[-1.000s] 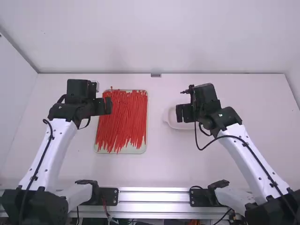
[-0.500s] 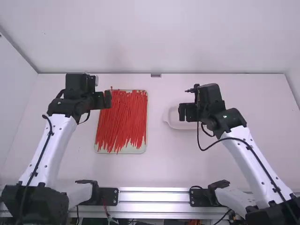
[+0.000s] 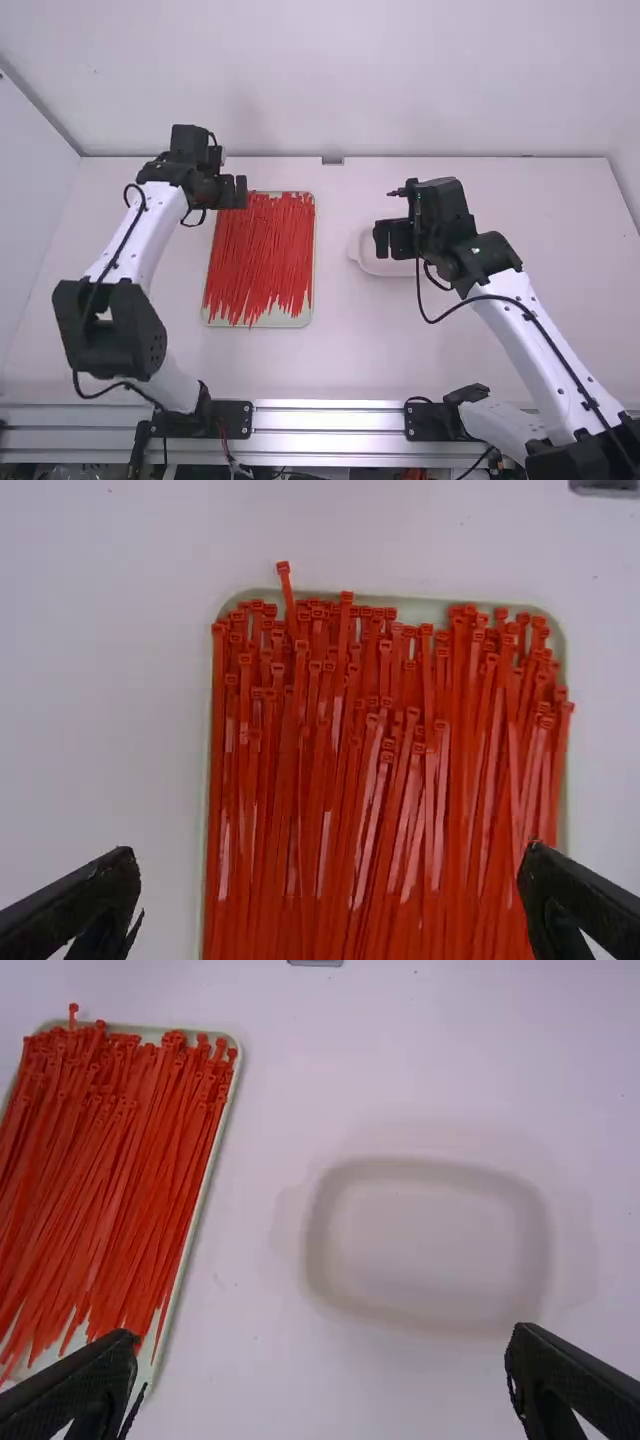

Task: Fasten the cable tie

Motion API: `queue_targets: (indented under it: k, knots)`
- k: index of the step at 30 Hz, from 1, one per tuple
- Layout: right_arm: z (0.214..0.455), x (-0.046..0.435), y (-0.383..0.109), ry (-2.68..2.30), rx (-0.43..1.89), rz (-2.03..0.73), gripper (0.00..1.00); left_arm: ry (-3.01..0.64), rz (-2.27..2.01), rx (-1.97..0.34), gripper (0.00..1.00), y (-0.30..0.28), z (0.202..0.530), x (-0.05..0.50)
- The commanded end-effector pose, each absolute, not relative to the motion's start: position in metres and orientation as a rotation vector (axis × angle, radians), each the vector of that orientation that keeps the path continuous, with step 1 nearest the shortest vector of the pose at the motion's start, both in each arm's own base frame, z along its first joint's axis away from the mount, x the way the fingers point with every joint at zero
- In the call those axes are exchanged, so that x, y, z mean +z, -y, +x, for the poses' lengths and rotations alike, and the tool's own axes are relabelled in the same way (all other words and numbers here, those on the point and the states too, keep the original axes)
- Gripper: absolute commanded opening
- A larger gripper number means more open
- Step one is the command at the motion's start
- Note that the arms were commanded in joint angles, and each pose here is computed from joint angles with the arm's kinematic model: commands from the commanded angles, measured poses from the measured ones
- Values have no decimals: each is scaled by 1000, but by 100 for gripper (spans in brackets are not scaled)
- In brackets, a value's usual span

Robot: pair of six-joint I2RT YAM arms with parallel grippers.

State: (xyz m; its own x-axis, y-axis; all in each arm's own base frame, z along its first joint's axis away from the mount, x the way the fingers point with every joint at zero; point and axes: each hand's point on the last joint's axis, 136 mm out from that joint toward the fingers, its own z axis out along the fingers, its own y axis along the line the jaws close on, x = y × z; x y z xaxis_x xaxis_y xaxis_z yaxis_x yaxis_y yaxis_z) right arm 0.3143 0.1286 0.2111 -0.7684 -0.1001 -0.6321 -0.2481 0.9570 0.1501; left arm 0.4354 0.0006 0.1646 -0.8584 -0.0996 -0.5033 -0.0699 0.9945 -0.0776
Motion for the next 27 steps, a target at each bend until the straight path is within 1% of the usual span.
queue_targets:
  k: [1,7,9,11,13,16,17,20,21,22,23,27]
  knots:
    - [319,225,-128,-2415,303,-233,98,-2628,-132,-57,99,-11,445,154]
    - [319,225,-128,-2415,299,-233,98,-2688,-153,-69,100,-14,456,116]
    - [319,225,-128,-2415,299,-233,98,-2694,-148,-68,100,-15,458,112]
    - [319,225,-127,-2414,299,-232,98,-2702,-60,-106,100,-5,462,102]
    - [320,226,-127,-2412,297,-231,98,-2694,28,-154,98,4,466,97]
    - [321,226,-126,-2410,285,-227,98,-2667,44,-159,88,5,473,88]
    - [321,226,-125,-2410,284,-226,98,-2666,45,-159,87,4,473,87]
    - [321,225,-124,-2412,270,-224,98,-2643,22,-163,74,5,481,82]
    - [321,225,-124,-2413,270,-223,98,-2634,10,-168,71,5,484,81]
    - [321,225,-124,-2413,270,-223,98,-2634,10,-168,71,5,484,81]
    - [321,225,-123,-2413,268,-218,98,-2627,12,-170,68,5,487,81]
    - [322,225,-121,-2414,265,-212,98,-2626,3,-174,66,5,491,73]
